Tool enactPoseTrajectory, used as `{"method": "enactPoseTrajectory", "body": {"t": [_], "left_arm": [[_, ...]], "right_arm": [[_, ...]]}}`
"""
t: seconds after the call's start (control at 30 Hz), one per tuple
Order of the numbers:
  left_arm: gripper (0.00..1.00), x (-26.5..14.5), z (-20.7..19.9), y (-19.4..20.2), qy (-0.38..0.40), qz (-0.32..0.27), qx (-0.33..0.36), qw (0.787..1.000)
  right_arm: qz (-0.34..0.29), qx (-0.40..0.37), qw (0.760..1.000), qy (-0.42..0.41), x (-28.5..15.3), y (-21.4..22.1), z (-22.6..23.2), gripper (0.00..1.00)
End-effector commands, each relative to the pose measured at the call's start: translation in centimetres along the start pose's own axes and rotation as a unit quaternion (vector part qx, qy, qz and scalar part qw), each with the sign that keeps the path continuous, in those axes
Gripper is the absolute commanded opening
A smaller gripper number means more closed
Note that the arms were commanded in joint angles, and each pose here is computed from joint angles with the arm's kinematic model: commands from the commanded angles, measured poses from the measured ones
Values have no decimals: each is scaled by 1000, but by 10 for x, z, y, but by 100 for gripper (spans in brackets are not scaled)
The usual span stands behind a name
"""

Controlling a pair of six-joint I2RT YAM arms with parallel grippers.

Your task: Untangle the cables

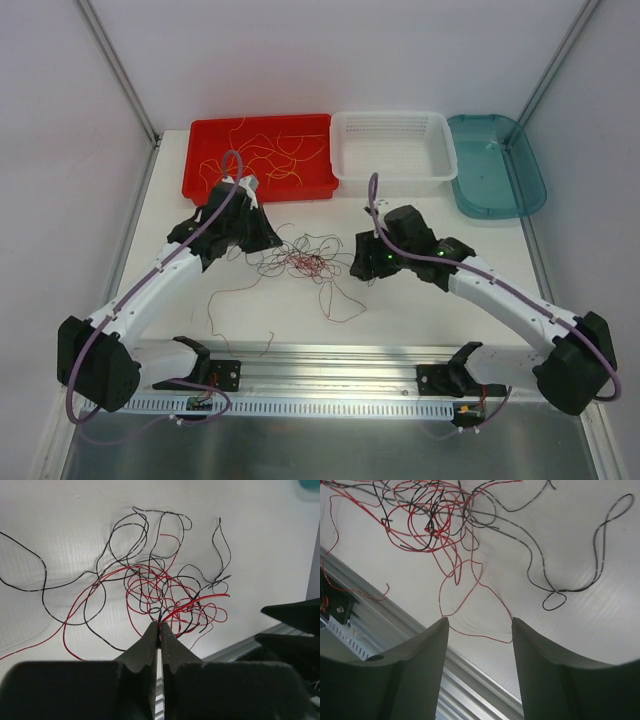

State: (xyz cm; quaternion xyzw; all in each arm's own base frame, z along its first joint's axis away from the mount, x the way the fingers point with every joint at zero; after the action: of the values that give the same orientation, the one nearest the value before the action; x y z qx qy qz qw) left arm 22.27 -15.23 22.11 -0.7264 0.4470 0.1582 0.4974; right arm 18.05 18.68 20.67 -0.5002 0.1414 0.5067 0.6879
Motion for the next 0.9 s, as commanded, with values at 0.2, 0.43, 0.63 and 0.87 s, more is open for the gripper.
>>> {"method": "enactPoseTrajectory", "body": {"t": [0.2, 0.43, 0.63, 0.87], "left_arm": [[0, -23, -18, -38, -15, -99, -56, 993], [0, -26, -18, -36, -16, -106, -71, 992], [0, -28, -15, -34, -23, -111, -71, 991], [0, -35, 20, -37, -83, -142, -83, 983]], "right_arm": [[-31, -25, 996, -85, 63, 2, 25, 59], [-19, -15, 996, -81, 107, 7, 26, 59], [-11, -2, 998, -68, 130, 12, 20, 46], [-51, -28, 998, -12, 71, 2, 4, 1]]}}
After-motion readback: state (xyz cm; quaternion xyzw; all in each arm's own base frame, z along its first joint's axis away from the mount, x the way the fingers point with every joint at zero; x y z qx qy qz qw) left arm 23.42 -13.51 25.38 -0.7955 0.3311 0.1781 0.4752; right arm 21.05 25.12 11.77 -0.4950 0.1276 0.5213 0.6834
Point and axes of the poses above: each gripper's point midway between its finger pads, its own x axis out along the fingers, its own z axis along the line the jaws close on, y = z × x, the point moved 8 cm from there along -x, back along the fingers, and after that the axes turned 10 degrees about x, right-handed, at the moved point
